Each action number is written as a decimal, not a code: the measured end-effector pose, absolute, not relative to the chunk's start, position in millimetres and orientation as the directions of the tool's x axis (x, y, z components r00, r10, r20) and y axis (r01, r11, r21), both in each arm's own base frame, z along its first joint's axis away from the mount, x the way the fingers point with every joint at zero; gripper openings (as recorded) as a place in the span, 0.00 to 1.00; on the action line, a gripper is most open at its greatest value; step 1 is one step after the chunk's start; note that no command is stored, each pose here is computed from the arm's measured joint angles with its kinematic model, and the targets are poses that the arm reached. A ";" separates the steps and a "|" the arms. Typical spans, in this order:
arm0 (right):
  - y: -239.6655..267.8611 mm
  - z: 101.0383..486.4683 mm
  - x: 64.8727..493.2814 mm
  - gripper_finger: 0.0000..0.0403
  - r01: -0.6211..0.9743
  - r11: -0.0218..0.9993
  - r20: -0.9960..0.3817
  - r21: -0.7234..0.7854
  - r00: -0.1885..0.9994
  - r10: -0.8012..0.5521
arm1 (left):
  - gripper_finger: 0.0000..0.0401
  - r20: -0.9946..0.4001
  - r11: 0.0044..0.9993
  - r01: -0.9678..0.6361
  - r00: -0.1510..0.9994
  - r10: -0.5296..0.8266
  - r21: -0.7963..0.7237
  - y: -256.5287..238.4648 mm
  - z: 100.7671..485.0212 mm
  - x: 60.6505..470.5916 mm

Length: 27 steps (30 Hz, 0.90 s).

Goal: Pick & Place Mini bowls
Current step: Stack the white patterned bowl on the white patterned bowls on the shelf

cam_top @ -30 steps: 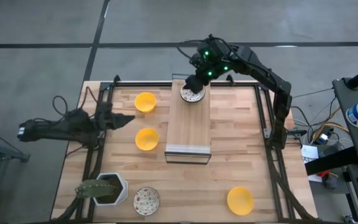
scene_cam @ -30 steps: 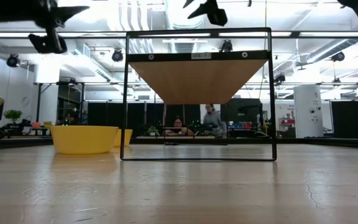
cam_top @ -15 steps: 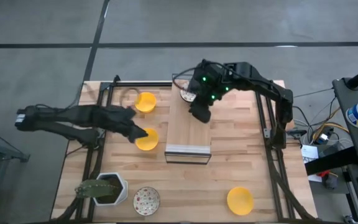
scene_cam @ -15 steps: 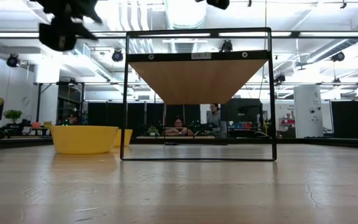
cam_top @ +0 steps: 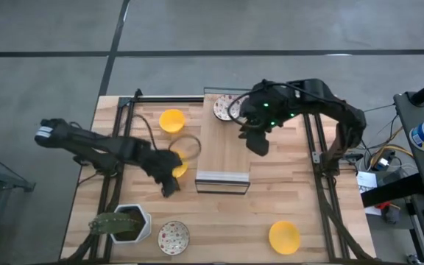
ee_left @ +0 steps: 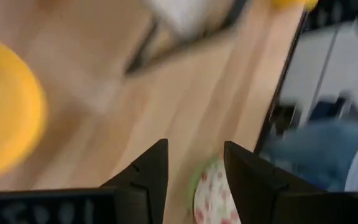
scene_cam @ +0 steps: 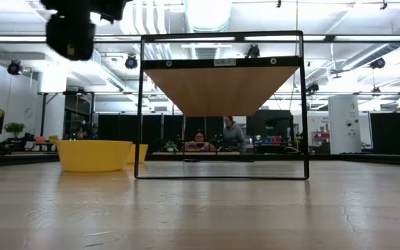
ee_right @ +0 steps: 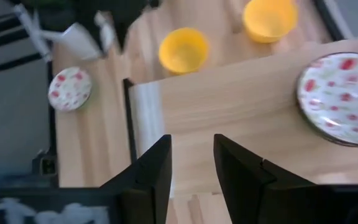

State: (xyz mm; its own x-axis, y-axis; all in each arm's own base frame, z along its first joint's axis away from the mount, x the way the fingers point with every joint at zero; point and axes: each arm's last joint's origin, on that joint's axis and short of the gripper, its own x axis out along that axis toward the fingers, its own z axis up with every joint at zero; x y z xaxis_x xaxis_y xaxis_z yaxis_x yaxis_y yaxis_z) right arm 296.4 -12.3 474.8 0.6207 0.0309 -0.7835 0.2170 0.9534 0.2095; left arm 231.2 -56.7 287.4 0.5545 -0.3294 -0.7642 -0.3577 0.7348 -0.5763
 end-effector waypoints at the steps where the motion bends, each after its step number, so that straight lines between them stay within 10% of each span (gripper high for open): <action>1: -10.0 477.4 293.1 0.28 0.235 0.953 -0.778 0.191 0.628 0.001 | 0.37 -0.771 0.745 -0.340 0.531 -0.351 -0.574 -62.2 284.0 232.6; 11: 15.7 507.3 258.0 0.28 0.469 0.882 -0.614 0.044 0.709 -0.346 | 0.37 -0.847 0.884 -0.164 0.404 -0.345 -0.438 -105.4 254.6 239.5; 27: 27.8 498.1 274.2 0.28 0.532 0.839 -0.621 0.115 0.698 -0.357 | 0.37 -0.869 0.919 0.038 0.312 -0.384 -0.393 -132.3 218.9 258.8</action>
State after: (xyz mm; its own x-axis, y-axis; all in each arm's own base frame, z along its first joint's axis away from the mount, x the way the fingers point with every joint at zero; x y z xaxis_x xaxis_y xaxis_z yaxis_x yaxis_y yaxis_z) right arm 274.2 27.8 498.1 0.6978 -0.3567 -0.6211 0.5315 0.8392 0.1152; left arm 258.8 -132.3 218.9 0.3117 -0.3843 -0.8690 0.0378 0.9188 -0.3928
